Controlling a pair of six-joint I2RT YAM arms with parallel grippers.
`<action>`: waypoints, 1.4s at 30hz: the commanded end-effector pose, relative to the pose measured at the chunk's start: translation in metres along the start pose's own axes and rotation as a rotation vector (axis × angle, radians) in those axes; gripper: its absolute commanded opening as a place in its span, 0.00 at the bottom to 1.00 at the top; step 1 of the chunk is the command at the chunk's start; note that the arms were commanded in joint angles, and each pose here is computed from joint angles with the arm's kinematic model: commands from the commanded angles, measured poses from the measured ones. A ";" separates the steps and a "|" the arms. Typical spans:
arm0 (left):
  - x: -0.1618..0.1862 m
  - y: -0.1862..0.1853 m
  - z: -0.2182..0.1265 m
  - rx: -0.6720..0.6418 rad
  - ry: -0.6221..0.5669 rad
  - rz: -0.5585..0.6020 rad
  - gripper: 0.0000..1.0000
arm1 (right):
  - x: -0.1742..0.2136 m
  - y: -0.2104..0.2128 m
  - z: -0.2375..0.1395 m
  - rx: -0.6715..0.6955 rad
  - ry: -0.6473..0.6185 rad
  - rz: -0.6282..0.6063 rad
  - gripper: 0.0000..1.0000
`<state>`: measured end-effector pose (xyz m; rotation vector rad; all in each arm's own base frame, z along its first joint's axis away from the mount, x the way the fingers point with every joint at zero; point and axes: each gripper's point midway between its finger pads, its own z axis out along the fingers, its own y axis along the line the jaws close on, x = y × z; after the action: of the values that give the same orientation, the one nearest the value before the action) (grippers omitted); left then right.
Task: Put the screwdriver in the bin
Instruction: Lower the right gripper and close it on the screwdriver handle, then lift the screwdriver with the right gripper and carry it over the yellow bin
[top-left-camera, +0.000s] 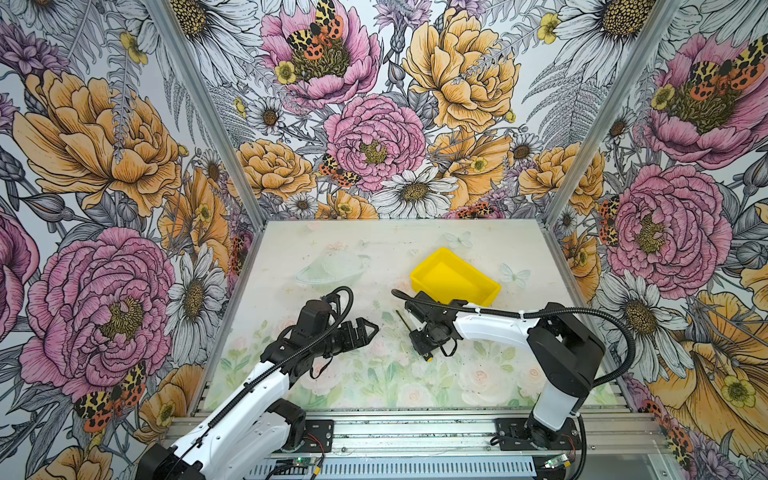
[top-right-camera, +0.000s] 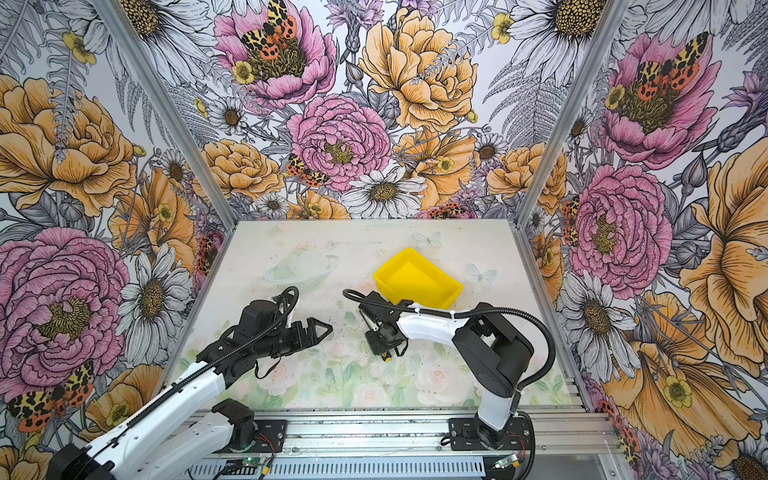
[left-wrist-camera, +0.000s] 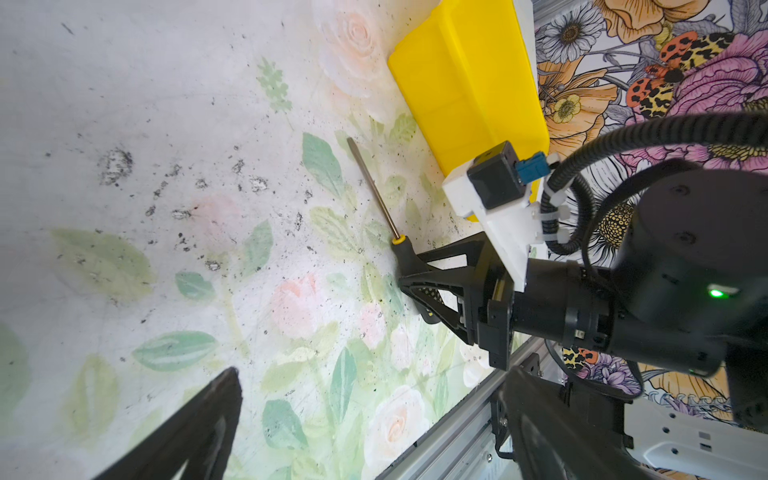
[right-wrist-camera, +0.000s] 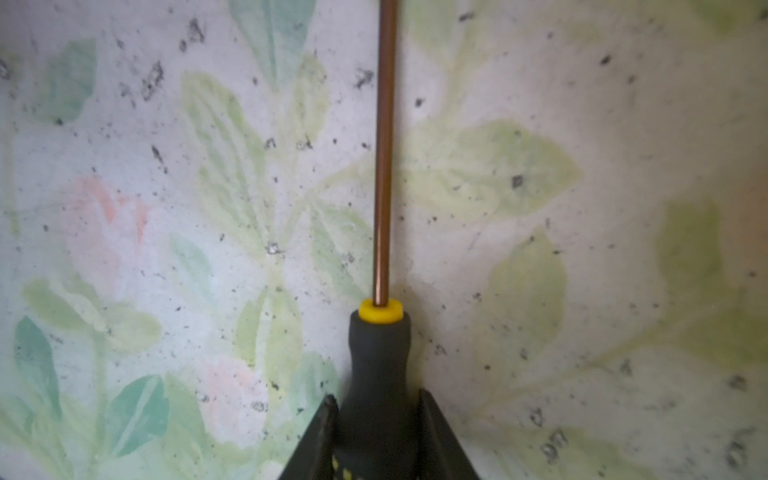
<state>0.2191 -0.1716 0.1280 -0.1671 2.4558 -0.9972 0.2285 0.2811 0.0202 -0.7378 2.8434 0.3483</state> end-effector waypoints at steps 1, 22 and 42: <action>-0.006 0.008 -0.001 -0.033 -0.028 -0.001 0.99 | 0.006 0.000 0.000 -0.007 0.015 -0.003 0.21; -0.048 -0.057 -0.012 0.120 -0.169 0.209 0.99 | -0.089 -0.027 -0.138 -0.040 -0.347 0.023 0.00; -0.062 -0.137 0.047 0.184 -0.084 0.404 0.99 | -0.104 -0.161 -0.144 0.125 -0.273 0.089 0.00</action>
<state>0.2752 -0.2701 0.1987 0.2906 2.2623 -0.9987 0.3718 0.1548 0.1544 -0.4613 2.6223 0.2786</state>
